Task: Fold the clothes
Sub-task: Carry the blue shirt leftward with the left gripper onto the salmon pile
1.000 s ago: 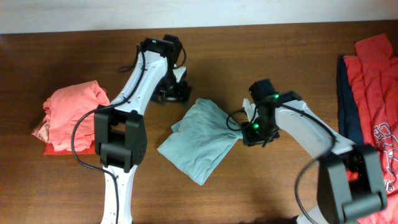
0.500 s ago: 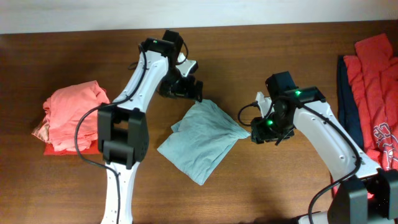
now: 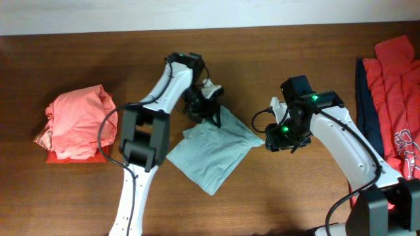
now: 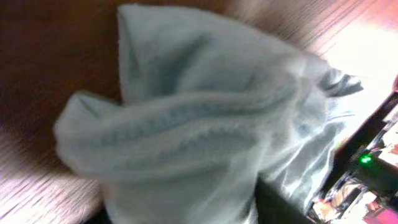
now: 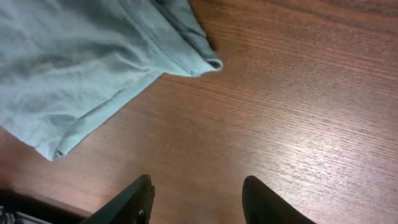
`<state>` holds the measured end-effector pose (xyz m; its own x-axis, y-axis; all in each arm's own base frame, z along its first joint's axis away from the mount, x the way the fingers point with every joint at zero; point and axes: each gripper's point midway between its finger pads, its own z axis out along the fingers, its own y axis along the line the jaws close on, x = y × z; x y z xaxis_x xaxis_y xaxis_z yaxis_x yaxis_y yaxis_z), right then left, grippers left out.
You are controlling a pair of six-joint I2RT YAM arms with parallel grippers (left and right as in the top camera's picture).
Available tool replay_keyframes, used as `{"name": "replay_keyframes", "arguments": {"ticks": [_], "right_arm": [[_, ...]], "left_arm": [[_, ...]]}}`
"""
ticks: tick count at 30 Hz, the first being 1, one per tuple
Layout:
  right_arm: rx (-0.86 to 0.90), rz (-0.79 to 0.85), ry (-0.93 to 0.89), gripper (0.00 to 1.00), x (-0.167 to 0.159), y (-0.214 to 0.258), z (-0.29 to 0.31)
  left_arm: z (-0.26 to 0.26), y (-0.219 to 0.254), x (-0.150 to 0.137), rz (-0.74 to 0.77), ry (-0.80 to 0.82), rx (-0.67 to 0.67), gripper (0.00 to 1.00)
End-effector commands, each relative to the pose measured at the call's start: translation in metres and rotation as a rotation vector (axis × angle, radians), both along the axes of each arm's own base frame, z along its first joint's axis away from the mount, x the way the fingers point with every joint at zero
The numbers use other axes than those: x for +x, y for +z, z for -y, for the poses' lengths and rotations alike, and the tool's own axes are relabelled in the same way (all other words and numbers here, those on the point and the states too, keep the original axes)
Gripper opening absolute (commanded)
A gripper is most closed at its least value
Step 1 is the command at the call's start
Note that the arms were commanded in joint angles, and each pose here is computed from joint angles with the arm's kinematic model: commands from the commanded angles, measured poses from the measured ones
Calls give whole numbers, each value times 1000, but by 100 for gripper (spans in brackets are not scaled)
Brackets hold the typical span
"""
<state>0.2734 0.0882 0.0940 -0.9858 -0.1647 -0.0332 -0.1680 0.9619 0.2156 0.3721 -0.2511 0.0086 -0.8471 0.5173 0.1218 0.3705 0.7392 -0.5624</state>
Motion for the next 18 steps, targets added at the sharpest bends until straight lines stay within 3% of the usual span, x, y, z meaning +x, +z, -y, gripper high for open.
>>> {"name": "replay_keyframes", "arguments": {"ticks": [1, 2, 8, 14, 18], "right_arm": [[-8, 24, -3, 51, 3, 6, 4], [-9, 22, -3, 51, 3, 6, 4], [-26, 17, -3, 51, 1, 5, 7], [-105, 23, -20, 50, 3, 4, 24], [-149, 17, -55, 50, 3, 3, 41]], "left_arm": [[3, -23, -10, -8, -74, 28, 5], [2, -24, -10, -3, -77, 38, 1], [-29, -17, 13, 63, -43, 179, 0], [-90, 42, 69, 239, 145, 383, 1], [-133, 81, 88, 308, 298, 469, 1]]}}
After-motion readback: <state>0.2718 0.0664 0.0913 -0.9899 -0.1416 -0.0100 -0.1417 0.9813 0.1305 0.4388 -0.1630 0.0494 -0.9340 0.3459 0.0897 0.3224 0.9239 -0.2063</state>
